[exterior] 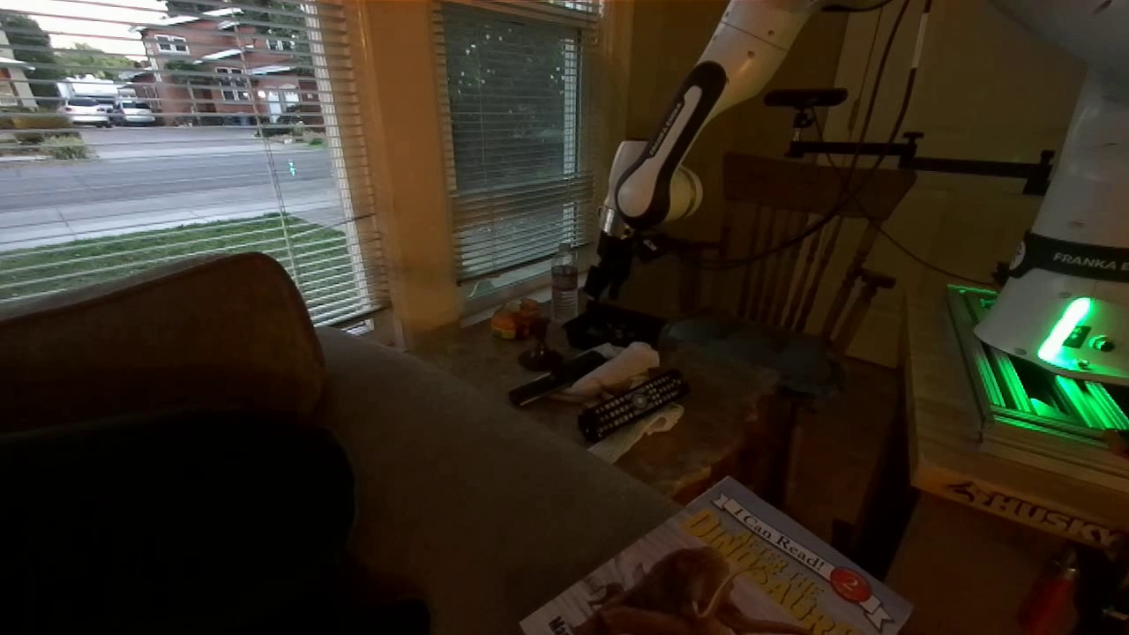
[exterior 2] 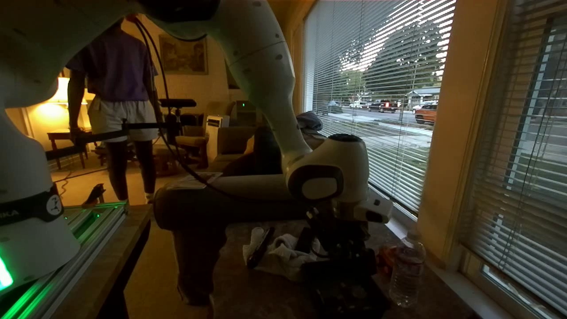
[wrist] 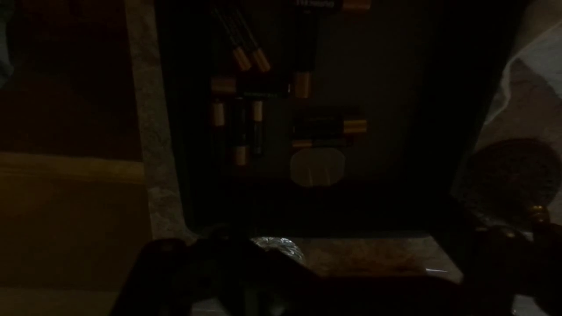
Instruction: Remove the white object from the black box then put it on top of the brown object.
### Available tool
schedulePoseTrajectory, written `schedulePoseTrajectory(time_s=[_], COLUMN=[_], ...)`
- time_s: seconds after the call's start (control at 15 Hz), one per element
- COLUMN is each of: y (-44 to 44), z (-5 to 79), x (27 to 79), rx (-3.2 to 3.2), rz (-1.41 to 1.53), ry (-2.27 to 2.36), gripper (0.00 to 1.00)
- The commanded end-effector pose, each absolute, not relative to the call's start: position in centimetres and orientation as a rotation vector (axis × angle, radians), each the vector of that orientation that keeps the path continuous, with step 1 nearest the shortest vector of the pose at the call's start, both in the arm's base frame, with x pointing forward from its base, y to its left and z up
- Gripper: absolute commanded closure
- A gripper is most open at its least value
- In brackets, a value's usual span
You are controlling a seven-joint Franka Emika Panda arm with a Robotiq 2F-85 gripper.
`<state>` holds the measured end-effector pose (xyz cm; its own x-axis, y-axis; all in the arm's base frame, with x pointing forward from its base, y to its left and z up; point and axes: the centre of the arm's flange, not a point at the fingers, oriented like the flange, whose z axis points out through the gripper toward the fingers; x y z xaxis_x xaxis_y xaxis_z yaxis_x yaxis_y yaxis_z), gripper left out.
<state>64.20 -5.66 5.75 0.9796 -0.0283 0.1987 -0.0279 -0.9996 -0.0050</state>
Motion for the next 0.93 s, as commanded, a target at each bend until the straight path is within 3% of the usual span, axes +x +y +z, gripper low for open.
schedulePoseTrajectory(time_s=[0.0,0.87], y=[-6.2,-6.2], z=[3.8,-0.1], x=[64.7,66.7], rx=[-3.149,-3.150], rz=[-0.305,-0.265], ry=[0.035,-0.101], gripper=[0.00,0.00])
